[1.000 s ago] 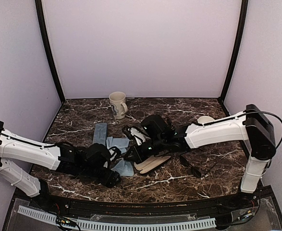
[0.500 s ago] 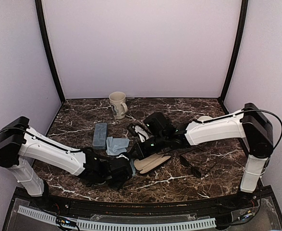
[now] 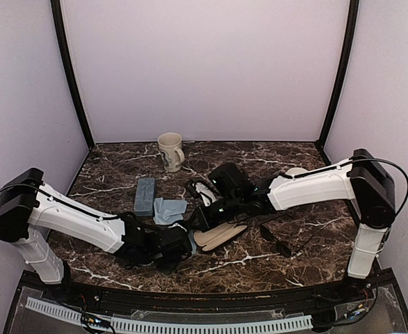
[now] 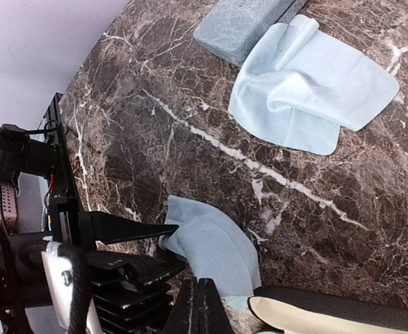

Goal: Organize the sunglasses
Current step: Place the glasses cleaning cloth at the center of the board.

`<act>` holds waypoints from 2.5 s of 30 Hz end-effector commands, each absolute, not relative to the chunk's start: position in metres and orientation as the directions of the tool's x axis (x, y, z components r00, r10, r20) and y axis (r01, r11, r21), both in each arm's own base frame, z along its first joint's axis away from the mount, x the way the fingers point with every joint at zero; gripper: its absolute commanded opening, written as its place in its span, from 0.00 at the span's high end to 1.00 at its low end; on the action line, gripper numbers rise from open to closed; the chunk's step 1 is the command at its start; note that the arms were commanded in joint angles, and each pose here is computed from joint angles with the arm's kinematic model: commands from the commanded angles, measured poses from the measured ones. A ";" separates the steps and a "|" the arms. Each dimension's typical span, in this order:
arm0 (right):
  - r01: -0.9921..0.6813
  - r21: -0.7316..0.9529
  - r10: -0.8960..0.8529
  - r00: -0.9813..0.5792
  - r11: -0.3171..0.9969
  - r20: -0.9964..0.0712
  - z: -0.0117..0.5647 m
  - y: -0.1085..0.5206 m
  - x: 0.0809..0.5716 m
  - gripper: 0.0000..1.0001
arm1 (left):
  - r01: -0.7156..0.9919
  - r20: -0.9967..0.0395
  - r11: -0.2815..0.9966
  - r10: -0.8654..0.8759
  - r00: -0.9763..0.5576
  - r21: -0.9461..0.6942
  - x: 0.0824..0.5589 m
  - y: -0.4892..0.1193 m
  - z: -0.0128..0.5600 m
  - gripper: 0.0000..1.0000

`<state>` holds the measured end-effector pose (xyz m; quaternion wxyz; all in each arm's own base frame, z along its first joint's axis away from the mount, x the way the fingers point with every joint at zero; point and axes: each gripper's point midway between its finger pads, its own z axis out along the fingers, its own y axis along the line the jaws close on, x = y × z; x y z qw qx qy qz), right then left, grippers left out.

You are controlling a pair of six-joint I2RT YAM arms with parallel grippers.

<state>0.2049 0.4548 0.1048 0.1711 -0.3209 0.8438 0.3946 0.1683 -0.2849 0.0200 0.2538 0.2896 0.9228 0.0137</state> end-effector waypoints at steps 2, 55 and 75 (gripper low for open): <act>-0.704 0.557 -0.417 -0.710 0.441 -0.567 0.112 0.461 0.202 1.00 | 0.530 -0.450 0.843 0.509 -0.734 0.089 0.166 -0.276 0.025 0.67; -0.684 0.580 -0.413 -0.730 0.444 -0.545 0.101 0.460 0.219 1.00 | 0.560 -0.479 0.825 0.521 -0.707 0.071 0.197 -0.275 0.028 0.81; -0.714 0.587 -0.404 -0.700 0.383 -0.589 0.133 0.470 0.220 1.00 | 0.499 -0.573 0.817 0.271 -0.773 -0.287 0.204 -0.278 0.065 0.62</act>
